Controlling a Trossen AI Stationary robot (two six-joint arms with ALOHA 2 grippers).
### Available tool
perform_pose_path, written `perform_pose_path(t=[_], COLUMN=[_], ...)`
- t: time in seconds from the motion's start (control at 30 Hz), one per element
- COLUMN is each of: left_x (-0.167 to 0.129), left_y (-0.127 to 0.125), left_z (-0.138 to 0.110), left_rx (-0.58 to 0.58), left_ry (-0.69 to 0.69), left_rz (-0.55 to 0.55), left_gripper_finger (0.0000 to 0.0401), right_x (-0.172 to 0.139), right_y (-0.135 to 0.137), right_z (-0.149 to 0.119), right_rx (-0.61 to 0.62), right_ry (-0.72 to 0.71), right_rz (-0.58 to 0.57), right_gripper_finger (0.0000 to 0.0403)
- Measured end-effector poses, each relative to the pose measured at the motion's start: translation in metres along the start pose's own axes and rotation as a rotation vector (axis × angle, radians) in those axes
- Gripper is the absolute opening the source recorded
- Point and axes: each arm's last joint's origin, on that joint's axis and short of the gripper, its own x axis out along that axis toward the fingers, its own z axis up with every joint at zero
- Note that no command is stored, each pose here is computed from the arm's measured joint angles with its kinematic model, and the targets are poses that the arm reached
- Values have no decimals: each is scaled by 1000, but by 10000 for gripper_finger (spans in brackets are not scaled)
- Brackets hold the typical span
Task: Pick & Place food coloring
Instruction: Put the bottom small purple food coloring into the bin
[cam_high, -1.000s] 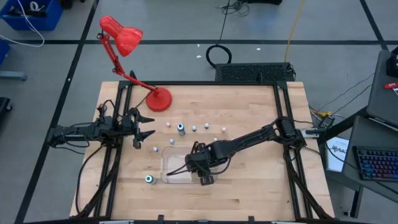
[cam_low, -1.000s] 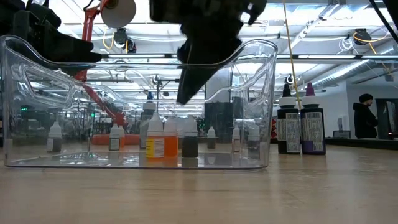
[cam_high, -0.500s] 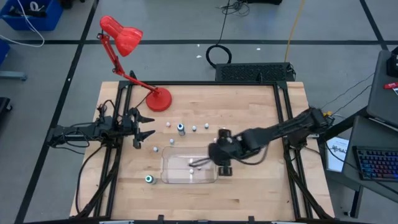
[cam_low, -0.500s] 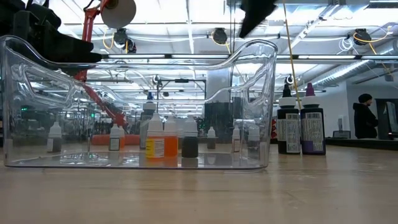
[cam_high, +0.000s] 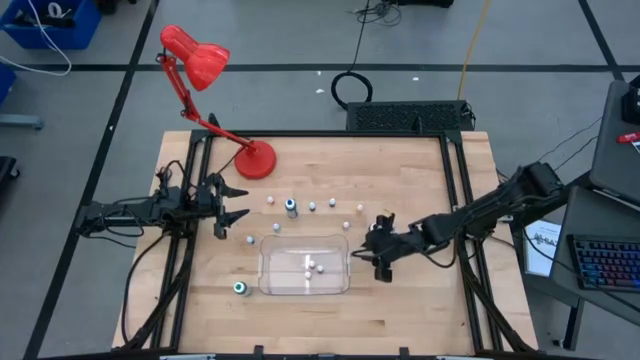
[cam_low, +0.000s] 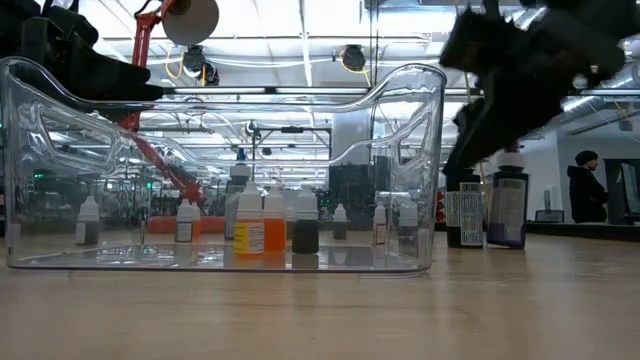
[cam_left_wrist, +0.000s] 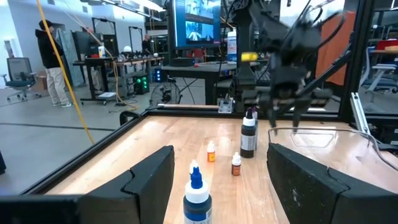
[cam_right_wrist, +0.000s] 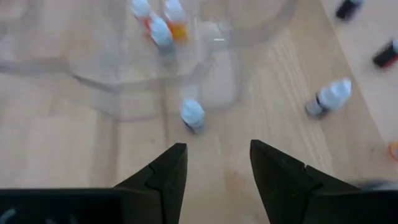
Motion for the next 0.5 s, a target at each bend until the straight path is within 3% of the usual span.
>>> perform_pose_path(t=[0.2,0.5], left_x=[0,0], left_y=[0,0], left_z=[0,0], left_rx=[0,0], left_ry=[0,0], left_rz=[0,0], left_gripper_finger=[257,257], right_x=[9,9], right_y=[-2,2], right_z=[-7,3], right_rx=[-77,-179], right_ry=[-61,-116], right_rz=[17,33], right_gripper_finger=[162,162])
